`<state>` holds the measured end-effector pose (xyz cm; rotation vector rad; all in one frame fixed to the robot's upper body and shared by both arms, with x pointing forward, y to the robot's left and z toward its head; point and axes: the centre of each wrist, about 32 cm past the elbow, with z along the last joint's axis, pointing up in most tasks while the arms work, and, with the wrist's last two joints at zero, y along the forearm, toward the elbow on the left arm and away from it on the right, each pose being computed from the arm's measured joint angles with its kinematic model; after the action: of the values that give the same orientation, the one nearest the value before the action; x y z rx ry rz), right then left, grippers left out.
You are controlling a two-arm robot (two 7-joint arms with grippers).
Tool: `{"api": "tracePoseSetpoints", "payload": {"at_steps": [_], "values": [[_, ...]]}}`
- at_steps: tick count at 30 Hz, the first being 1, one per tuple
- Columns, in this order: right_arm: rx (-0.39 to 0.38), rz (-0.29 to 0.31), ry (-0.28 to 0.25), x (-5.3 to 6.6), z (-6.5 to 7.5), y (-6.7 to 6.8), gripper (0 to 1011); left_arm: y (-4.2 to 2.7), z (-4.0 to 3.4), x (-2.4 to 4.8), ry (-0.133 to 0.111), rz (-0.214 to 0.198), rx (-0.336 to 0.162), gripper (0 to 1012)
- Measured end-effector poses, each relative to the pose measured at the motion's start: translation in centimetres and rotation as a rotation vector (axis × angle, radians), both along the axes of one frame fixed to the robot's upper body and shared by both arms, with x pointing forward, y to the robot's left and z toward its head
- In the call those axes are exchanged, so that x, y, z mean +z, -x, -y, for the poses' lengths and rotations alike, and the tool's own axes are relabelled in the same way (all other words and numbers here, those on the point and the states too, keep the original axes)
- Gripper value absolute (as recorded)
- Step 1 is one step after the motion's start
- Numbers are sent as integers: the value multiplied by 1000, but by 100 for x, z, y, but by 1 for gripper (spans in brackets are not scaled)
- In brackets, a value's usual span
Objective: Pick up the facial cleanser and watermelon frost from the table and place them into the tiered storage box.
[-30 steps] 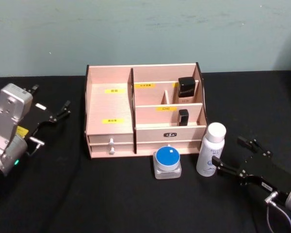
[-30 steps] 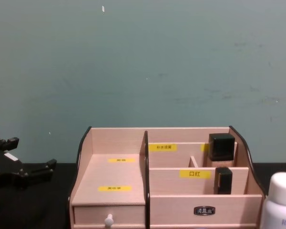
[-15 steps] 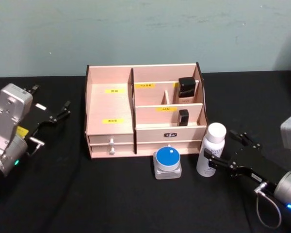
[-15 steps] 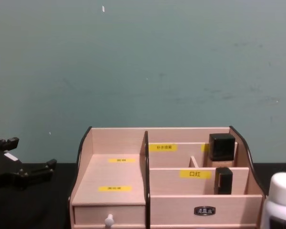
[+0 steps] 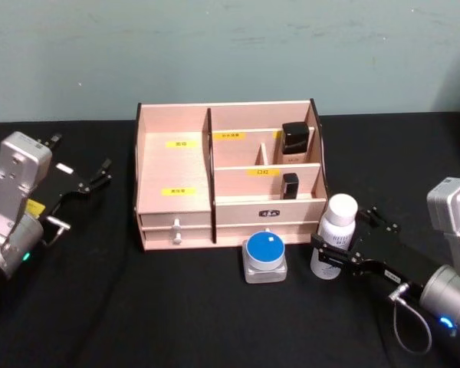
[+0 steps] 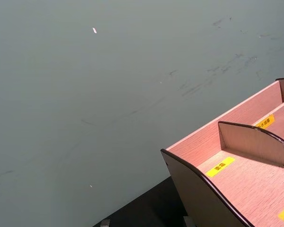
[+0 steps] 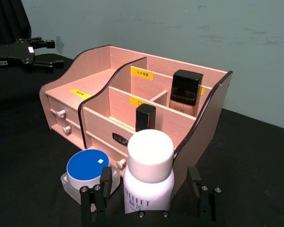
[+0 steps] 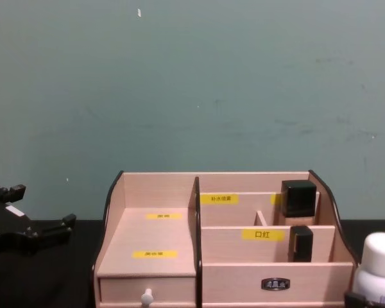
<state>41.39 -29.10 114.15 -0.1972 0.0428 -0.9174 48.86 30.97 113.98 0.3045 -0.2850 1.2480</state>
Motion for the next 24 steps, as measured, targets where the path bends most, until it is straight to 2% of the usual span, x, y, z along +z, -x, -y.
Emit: {"api": "tracePoseSetpoints", "payload": {"at_steps": [11,24], "values": [[5,12,6,-21,-50,-74,1000,0,0,0,0,0,0,1001],[4,12,7,-19,-47,-72,1000,0,0,0,0,0,0,1001]]}}
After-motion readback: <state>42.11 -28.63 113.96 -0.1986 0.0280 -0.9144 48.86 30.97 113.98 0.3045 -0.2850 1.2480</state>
